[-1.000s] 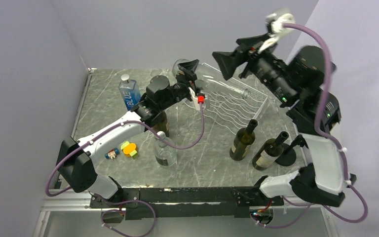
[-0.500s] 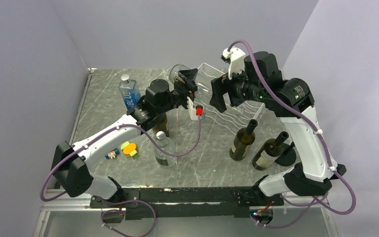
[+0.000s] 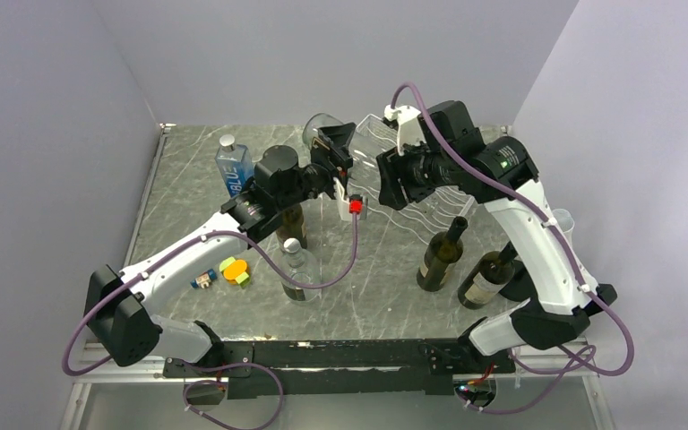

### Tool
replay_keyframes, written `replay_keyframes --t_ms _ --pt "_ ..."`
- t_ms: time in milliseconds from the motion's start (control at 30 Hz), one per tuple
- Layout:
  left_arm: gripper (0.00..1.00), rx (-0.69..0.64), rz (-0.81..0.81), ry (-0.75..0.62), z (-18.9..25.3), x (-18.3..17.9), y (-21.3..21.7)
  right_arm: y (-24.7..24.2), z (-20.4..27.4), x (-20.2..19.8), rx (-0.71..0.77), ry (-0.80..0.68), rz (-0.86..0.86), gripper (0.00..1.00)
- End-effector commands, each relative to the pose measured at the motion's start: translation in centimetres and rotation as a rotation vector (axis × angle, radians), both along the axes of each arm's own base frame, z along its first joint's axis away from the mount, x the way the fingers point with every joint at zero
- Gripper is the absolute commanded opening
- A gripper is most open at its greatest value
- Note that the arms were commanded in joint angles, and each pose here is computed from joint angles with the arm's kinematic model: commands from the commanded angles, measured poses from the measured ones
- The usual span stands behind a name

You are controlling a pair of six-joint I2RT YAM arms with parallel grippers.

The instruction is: Put the wine bottle on the wine rack

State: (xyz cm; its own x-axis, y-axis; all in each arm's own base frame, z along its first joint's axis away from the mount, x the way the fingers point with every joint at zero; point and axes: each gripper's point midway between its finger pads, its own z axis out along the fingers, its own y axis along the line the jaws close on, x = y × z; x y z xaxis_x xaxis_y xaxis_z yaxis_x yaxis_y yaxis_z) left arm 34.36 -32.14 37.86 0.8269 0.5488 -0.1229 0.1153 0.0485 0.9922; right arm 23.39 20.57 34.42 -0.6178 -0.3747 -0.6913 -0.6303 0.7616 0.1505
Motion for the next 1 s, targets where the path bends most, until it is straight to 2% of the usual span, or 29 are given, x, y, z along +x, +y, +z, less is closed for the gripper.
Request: replay_keyframes --t_ms 0,67,100,300,400,433,533,567,633,733,767,867,967 --pt "0.01 -0.206 -0.024 -0.251 10.5 -2.8 2.1 1.2 -0.3 0.0 0.031 0.012 0.022 0.64" --pt "0.01 -0.221 -0.018 -0.242 10.9 -2.7 2.2 1.4 -0.4 -0.1 0.041 0.004 0.028 0.66" --pt "0.01 -0.231 -0.013 -0.239 11.1 -2.7 2.3 1.5 -0.5 -0.1 0.042 0.004 0.033 0.64" --pt "0.01 -0.276 0.019 -0.237 11.7 -1.8 2.9 1.4 -0.7 -0.5 0.046 0.012 0.028 0.3" --pt "0.01 -0.337 -0.003 -0.213 12.4 -1.9 3.1 1.6 -0.9 -0.6 0.039 0.016 0.05 0.04" --pt "0.01 -0.349 -0.015 -0.206 12.5 -2.0 3.2 1.5 -0.9 -0.5 0.035 0.01 0.045 0.0" --pt "0.01 -0.355 -0.024 -0.212 12.3 -2.1 3.2 1.4 -0.2 -0.2 0.044 -0.012 0.025 0.0" --pt "0.05 -0.35 -0.022 -0.217 12.0 -2.1 3.2 1.3 0.2 0.0 0.053 -0.025 0.006 0.0" --pt "0.3 -0.329 -0.012 -0.22 11.4 -1.9 3.2 1.2 1.4 0.5 0.077 -0.065 -0.026 0.0" --pt "0.74 -0.29 0.001 -0.225 10.0 -1.5 3.0 0.8 3.5 1.2 0.118 -0.128 -0.087 0.0" --pt "0.84 -0.286 0.0 -0.224 9.7 -1.5 3.0 0.7 4.2 1.4 0.134 -0.149 -0.102 0.0" --pt "0.99 -0.26 0.003 -0.225 8.7 -1.4 2.9 0.4 6.2 1.8 0.182 -0.206 -0.14 0.0" --pt "0.99 -0.138 0.053 -0.277 6.8 -0.5 2.9 -0.4 8.1 2.3 0.225 -0.267 -0.208 0.0"
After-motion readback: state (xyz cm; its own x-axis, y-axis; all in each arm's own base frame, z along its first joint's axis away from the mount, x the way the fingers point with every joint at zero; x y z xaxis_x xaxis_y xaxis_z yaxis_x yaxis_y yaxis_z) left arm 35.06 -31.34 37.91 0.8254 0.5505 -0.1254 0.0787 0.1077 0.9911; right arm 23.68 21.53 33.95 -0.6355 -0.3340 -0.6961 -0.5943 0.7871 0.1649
